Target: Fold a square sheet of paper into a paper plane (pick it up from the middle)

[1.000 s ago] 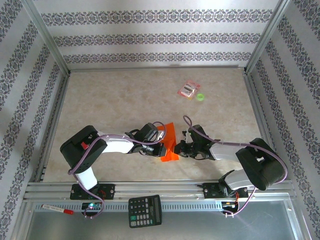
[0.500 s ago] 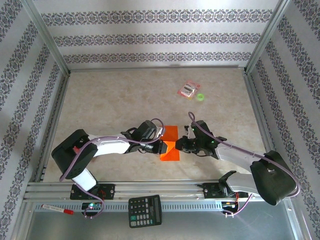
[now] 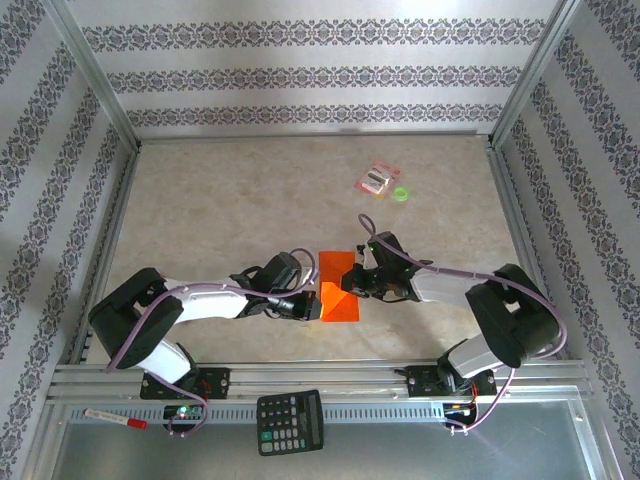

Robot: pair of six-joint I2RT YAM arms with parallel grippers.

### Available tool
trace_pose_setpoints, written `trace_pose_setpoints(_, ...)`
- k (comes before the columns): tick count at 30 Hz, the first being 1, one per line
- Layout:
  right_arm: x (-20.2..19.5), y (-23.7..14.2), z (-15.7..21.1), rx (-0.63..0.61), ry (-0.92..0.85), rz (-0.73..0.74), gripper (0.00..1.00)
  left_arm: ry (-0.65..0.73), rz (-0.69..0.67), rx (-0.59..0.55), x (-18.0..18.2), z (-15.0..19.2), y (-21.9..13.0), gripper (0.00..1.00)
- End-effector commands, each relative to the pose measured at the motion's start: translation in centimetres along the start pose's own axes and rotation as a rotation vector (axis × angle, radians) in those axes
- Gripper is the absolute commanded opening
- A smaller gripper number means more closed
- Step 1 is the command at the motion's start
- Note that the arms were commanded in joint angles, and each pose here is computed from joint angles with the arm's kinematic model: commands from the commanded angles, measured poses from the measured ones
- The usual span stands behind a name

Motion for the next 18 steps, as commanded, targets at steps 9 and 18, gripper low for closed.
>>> trace_pose_setpoints(9, -0.8, 2.2, -0.7, 0.034, -0.02, 0.018, 0.0, 0.039, 0.04, 0.034, -1.4, -0.1, 0.7, 0.04)
trace_pose_setpoints(18, -1.4, 2.3, -0.2, 0.04, -0.011, 0.034, 0.0, 0.034, -0.016, 0.054, -0.3, -0.2, 2.0, 0.02)
Point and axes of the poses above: each hand's point on the last joint's axis, 136 mm out from that joint toward the fingers, its own y axis out along the fingers, its own x axis along the line the jaws close on, z = x × y, the point moved 9 cm from there along -y, back along the fingers, and after that the axes turned 3 degrees about -y, right-handed, at the moved point
